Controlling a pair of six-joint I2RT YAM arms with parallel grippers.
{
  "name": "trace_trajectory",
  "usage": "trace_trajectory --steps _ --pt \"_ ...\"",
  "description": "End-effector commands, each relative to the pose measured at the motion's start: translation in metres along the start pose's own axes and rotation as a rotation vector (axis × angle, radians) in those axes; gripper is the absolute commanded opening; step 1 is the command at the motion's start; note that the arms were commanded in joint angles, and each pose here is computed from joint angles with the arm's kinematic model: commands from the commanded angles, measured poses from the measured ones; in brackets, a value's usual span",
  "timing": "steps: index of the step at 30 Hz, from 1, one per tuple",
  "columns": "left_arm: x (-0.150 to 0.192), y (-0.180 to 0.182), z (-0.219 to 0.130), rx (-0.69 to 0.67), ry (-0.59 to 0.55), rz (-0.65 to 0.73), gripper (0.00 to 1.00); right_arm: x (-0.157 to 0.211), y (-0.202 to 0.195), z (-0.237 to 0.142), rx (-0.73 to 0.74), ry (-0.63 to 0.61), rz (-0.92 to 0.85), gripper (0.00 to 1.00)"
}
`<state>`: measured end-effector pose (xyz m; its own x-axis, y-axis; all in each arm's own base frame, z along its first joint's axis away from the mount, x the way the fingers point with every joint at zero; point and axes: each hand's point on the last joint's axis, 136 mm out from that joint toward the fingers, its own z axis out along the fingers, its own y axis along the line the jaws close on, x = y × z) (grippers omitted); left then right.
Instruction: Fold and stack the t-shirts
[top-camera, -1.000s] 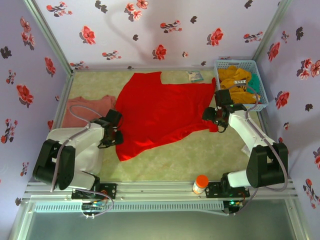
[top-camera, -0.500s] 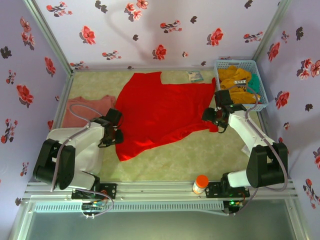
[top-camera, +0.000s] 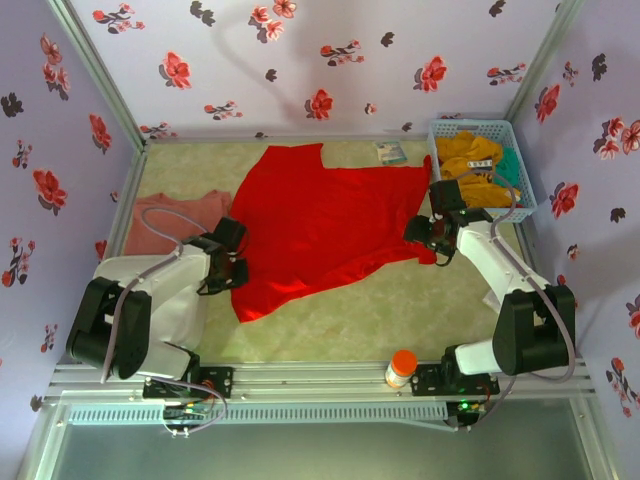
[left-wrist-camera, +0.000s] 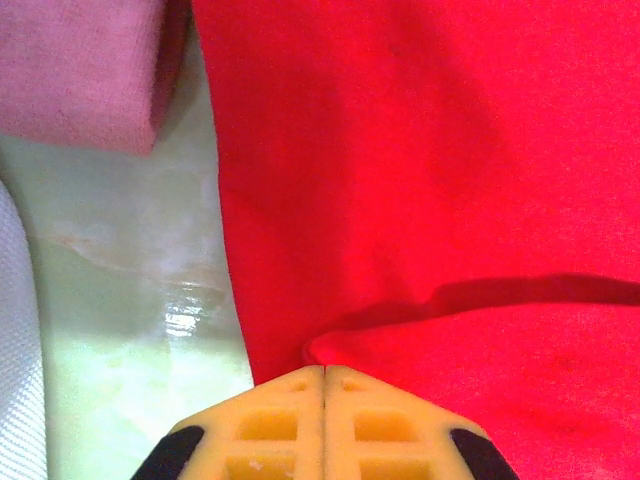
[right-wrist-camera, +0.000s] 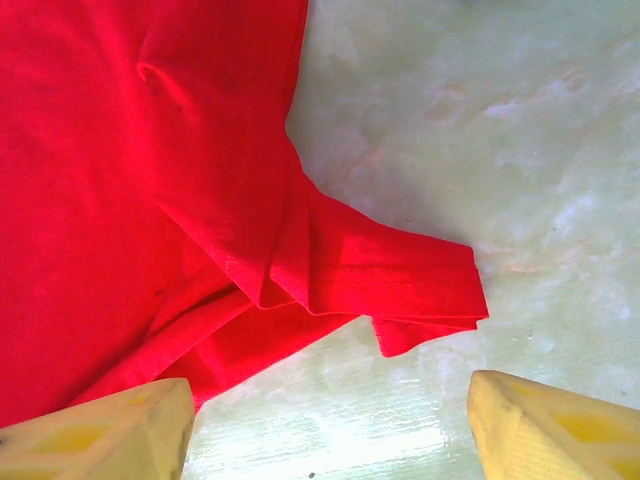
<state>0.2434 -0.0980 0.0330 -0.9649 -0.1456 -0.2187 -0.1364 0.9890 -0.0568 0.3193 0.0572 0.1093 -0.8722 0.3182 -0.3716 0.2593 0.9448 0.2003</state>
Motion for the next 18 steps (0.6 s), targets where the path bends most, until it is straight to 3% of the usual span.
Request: trace_trajectory --steps 1,7,18 --pt "0.004 0.000 -0.008 -0.005 0.004 0.023 0.00 0.001 -0.005 0.005 0.010 0.009 0.007 0.72" --pt "0.009 -0.010 -0.019 0.038 0.007 0.055 0.00 0.001 -0.004 0.006 0.009 0.012 0.013 0.72" --pt "0.053 -0.084 -0.068 0.281 -0.027 0.347 0.00 -0.002 -0.007 0.005 0.013 0.001 0.025 0.72"
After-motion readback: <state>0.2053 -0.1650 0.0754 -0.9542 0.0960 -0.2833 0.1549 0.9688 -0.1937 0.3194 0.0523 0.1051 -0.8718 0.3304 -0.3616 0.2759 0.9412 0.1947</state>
